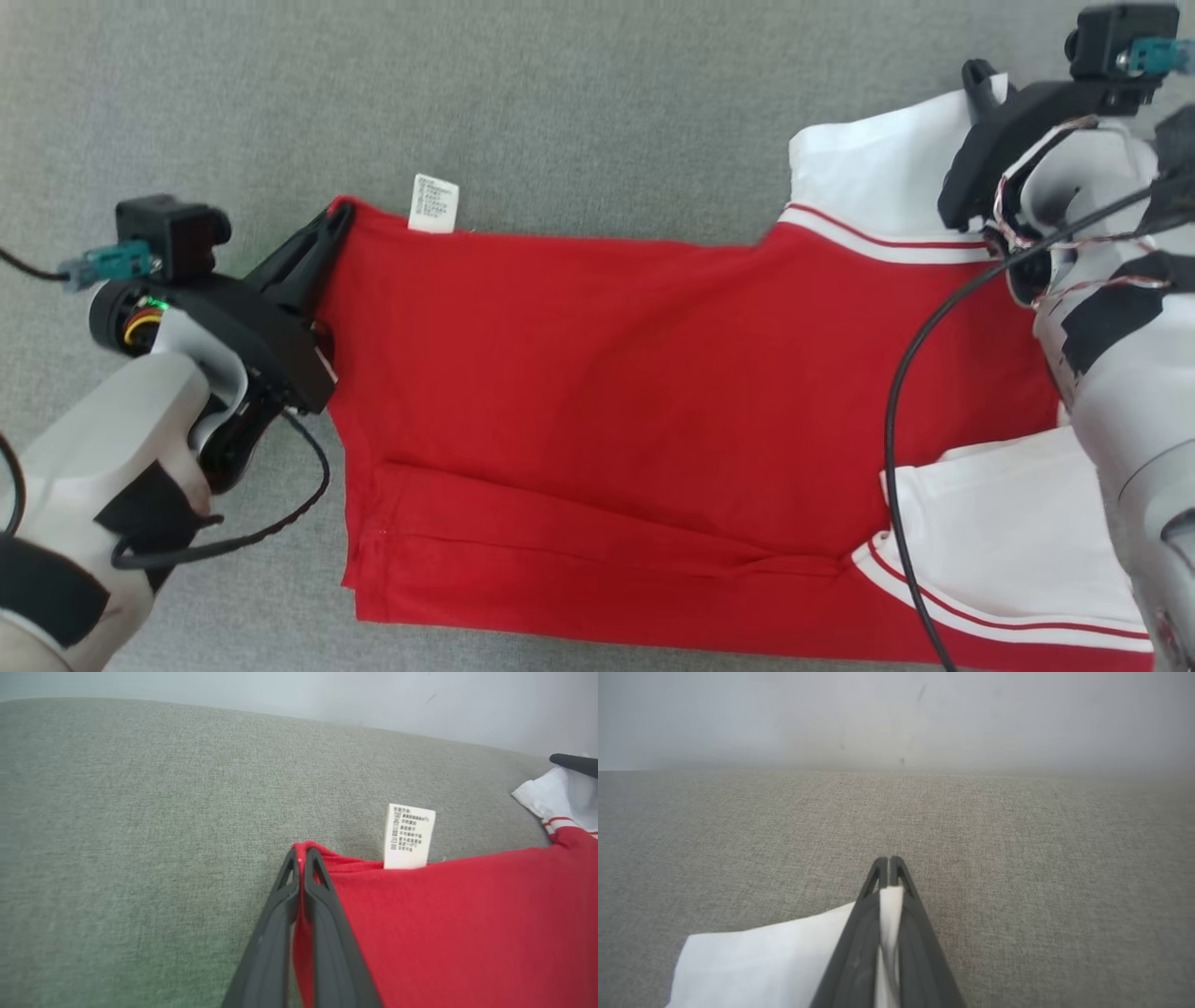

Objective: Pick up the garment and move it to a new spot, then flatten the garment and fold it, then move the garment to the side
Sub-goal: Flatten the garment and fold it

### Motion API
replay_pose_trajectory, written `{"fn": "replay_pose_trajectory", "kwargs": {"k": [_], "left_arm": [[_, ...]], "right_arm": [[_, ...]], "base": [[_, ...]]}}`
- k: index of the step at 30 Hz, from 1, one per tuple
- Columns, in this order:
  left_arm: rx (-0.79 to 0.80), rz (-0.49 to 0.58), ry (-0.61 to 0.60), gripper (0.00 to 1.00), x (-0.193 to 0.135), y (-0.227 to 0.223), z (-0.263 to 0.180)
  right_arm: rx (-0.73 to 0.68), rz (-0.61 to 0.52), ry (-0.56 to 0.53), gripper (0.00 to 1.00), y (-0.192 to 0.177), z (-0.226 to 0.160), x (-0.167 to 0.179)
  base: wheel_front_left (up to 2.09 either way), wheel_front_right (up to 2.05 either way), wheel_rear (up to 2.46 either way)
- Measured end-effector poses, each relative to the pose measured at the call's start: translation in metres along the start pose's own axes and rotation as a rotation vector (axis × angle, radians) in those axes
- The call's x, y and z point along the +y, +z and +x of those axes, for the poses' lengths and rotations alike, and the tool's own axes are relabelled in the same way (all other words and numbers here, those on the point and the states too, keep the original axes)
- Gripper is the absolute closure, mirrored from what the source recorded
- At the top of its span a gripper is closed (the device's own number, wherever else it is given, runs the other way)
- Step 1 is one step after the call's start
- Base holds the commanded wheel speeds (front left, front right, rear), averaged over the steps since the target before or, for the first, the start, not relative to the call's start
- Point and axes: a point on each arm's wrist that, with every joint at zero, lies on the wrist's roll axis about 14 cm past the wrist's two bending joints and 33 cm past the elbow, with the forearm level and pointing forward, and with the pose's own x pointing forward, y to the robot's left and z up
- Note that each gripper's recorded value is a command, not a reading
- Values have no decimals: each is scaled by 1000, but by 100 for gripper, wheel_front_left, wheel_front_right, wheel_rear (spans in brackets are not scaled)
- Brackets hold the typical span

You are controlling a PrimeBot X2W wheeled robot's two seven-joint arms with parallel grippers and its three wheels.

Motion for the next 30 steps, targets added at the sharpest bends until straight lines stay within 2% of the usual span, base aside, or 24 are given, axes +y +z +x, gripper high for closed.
{"fn": "replay_pose_trajectory", "kwargs": {"k": [9, 16, 24, 30], "left_arm": [[-50, -33, 35, 100, 0, 8, -25], [-83, -44, 38, 100, -7, 13, -40], [-133, -76, 44, 100, -17, 15, -61], [-144, -133, 51, 100, -31, -3, -80]], "right_arm": [[-83, 32, 39, 100, 12, -38, 6], [-104, 46, 82, 100, 5, -69, 12], [-107, 58, 128, 100, -15, -113, 14], [-66, 92, 157, 100, -47, -145, 22]], "base": [[0, 0, 0], [0, 0, 0], [0, 0, 0], [0, 0, 0]]}}
